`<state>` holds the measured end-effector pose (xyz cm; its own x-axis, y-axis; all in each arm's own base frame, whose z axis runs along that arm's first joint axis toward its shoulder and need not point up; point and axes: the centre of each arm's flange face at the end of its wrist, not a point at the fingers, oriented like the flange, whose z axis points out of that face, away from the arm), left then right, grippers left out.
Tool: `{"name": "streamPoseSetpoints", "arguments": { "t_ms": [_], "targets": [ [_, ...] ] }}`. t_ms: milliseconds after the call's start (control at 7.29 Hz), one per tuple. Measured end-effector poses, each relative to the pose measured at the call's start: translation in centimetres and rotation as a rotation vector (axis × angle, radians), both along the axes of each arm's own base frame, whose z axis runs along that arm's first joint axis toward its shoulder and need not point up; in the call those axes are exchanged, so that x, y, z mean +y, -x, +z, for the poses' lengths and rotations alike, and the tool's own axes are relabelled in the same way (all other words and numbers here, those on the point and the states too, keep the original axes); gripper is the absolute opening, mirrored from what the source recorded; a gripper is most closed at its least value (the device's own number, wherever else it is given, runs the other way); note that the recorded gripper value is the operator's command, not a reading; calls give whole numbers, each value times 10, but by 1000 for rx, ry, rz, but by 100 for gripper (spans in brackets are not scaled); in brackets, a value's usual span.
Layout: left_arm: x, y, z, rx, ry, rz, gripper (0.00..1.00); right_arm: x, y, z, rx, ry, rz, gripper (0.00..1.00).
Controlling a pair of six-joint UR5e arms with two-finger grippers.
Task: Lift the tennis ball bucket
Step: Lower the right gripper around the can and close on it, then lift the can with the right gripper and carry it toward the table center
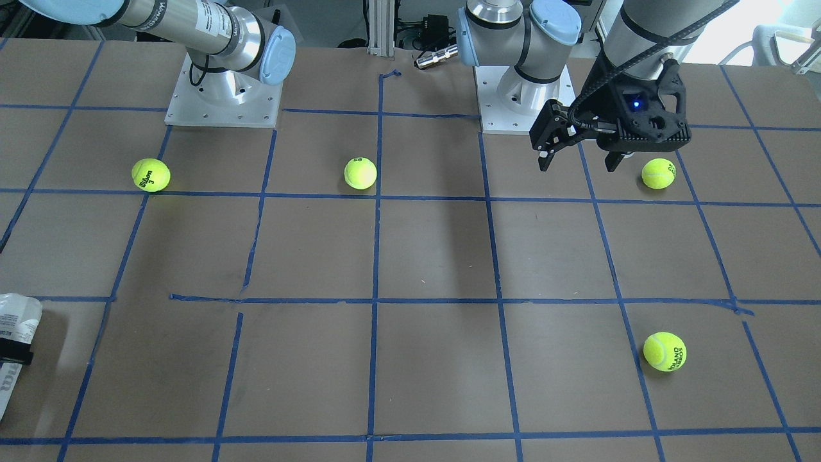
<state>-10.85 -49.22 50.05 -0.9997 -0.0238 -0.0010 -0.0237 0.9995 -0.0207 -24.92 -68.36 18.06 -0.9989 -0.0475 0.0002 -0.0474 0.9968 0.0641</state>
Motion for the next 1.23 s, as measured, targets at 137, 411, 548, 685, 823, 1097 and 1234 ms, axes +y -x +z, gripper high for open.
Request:
{"name": "streamPoseSetpoints", "arguments": {
  "t_ms": [137, 411, 548, 685, 823, 1097, 1234],
  "targets": [
    [0, 0, 0, 0, 1, 0, 100, 0, 0, -2, -3, -2, 1, 74],
    [0, 0, 1, 0, 2, -1, 100, 0, -3, 2, -2, 2, 7, 71],
    [0, 0, 1, -1, 3, -3, 100, 0, -6, 9, 1, 8, 12, 70],
    [0, 0, 1, -1, 3, -6, 100, -1, -12, 19, 3, 16, 19, 70],
    [-1, -1, 1, -1, 3, -5, 100, -2, -26, 32, 2, 19, 35, 70],
    [-3, -8, 1, -1, 12, 5, 100, -7, -95, 71, -23, 12, 121, 70],
    [-4, -10, 2, -1, 15, 8, 100, -8, -135, 88, -48, 12, 179, 70]
  ]
}}
